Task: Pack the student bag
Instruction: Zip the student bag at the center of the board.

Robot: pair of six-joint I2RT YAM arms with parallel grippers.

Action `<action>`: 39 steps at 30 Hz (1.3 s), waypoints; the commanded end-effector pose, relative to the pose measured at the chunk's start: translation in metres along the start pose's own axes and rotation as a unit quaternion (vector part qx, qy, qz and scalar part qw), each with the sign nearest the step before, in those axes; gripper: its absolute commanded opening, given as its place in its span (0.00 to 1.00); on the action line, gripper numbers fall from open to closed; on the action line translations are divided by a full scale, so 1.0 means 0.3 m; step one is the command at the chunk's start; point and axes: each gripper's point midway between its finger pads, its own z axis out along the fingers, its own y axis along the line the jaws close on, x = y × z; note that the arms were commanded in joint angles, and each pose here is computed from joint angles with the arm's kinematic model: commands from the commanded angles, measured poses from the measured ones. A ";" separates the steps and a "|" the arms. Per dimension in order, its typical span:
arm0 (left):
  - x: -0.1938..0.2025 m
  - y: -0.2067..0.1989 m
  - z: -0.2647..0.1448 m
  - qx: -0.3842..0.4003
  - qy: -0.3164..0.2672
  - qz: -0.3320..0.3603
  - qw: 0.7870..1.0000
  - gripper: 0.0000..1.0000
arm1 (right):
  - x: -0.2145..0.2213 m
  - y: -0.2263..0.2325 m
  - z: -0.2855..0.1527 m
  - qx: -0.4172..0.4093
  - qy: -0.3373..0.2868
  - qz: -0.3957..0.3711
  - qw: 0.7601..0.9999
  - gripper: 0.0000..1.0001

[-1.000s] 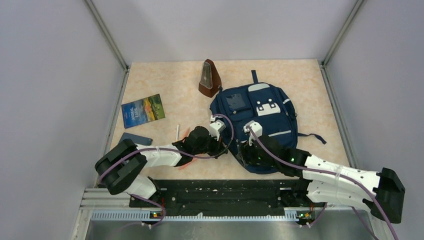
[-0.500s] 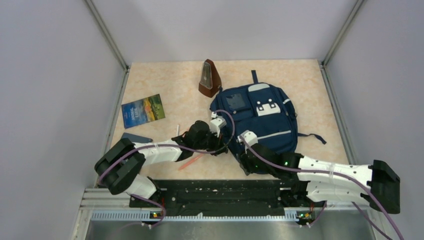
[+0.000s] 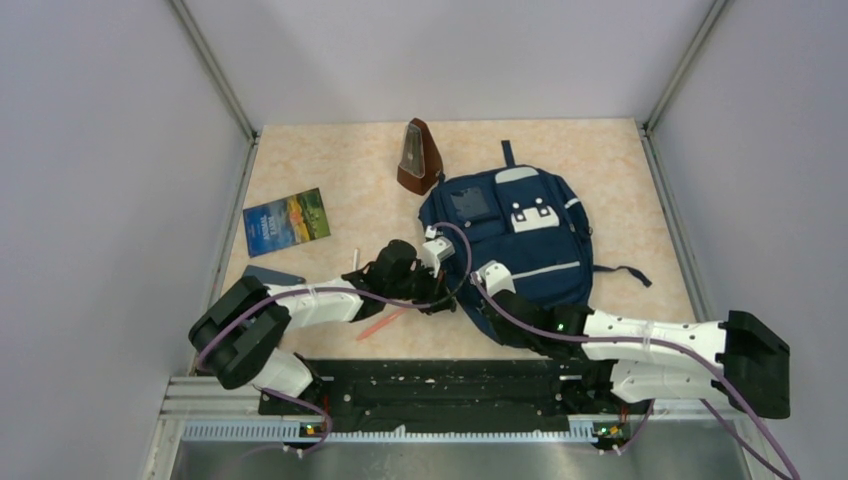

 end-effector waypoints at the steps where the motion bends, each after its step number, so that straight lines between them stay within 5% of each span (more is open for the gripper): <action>1: -0.020 -0.091 -0.004 0.070 0.005 0.024 0.997 0.00 | -0.220 0.044 -0.019 -0.020 -0.127 0.017 0.992 0.00; 23: -0.030 -0.061 -0.028 0.031 -0.025 -0.007 0.999 0.00 | -0.545 0.117 0.082 -0.050 -0.259 0.005 0.965 0.00; 29: -0.045 -0.034 -0.022 0.010 -0.034 -0.022 0.999 0.00 | -0.460 0.065 0.037 -0.044 -0.238 0.013 0.970 0.51; 36: -0.067 -0.022 -0.003 0.007 -0.035 -0.029 0.999 0.00 | -0.352 -0.093 -0.075 0.020 -0.219 0.087 0.972 0.72; 39: -0.069 -0.017 -0.004 0.003 -0.037 -0.029 0.999 0.00 | -0.300 -0.217 -0.095 0.078 -0.194 0.161 0.965 0.73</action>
